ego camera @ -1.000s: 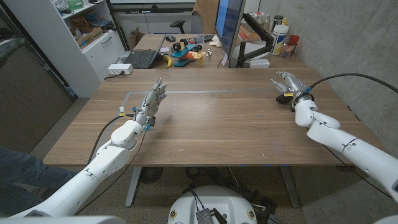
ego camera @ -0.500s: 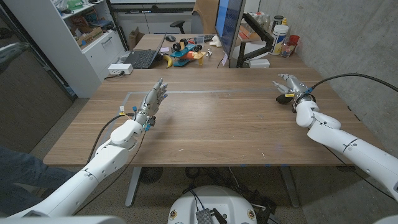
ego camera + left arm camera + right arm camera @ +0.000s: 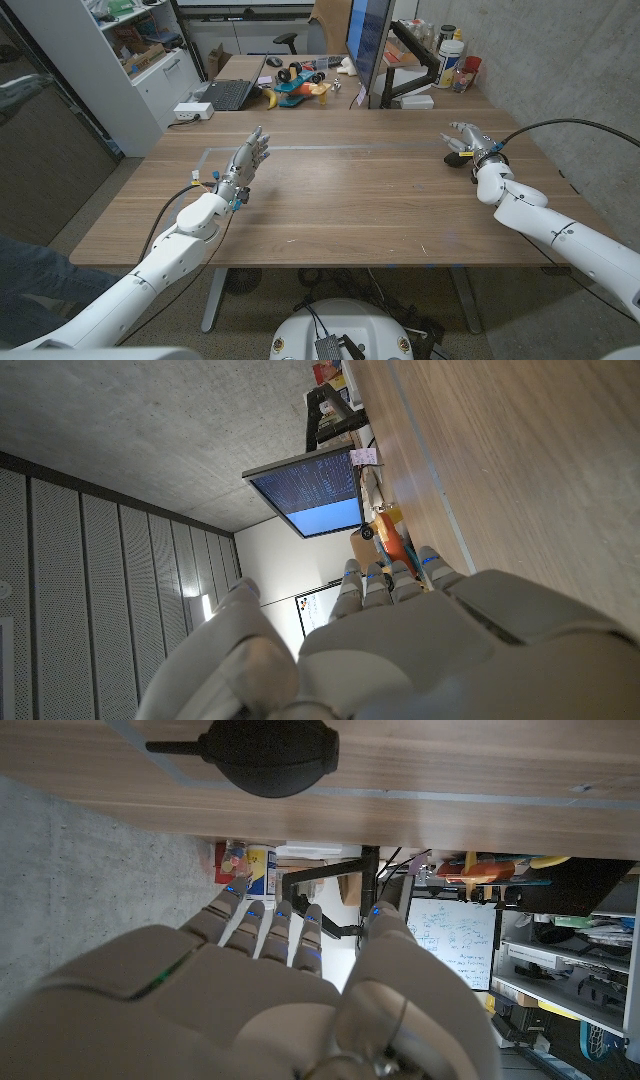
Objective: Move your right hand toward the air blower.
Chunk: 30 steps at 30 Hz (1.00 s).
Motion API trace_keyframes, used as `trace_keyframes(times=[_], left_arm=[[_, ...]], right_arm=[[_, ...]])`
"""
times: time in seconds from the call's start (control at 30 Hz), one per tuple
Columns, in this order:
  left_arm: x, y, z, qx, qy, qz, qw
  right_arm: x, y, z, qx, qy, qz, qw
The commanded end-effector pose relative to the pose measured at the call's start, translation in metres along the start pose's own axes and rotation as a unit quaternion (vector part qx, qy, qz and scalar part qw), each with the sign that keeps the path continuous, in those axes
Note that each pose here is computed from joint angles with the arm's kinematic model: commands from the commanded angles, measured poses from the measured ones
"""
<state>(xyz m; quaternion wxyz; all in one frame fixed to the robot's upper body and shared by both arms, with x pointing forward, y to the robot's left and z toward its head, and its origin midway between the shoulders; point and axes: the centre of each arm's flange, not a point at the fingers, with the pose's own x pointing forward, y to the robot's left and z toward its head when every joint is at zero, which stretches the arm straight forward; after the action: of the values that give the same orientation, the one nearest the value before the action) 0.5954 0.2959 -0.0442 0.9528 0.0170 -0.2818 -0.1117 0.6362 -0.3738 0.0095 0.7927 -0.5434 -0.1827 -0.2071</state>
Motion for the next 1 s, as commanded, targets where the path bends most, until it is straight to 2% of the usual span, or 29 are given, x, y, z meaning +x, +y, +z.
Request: trace_keyframes(times=[0.03, 1.0], left_arm=[[-0.001, 0.002, 0.0, 0.004, 0.003, 0.004, 1.0], [0.007, -0.003, 0.001, 0.012, 0.003, -0.008, 1.0]], right_arm=[[0.003, 0.005, -0.005, -0.002, 0.012, 0.009, 0.9999], [0.004, 0.018, -0.006, -0.004, 0.017, 0.024, 0.9996]])
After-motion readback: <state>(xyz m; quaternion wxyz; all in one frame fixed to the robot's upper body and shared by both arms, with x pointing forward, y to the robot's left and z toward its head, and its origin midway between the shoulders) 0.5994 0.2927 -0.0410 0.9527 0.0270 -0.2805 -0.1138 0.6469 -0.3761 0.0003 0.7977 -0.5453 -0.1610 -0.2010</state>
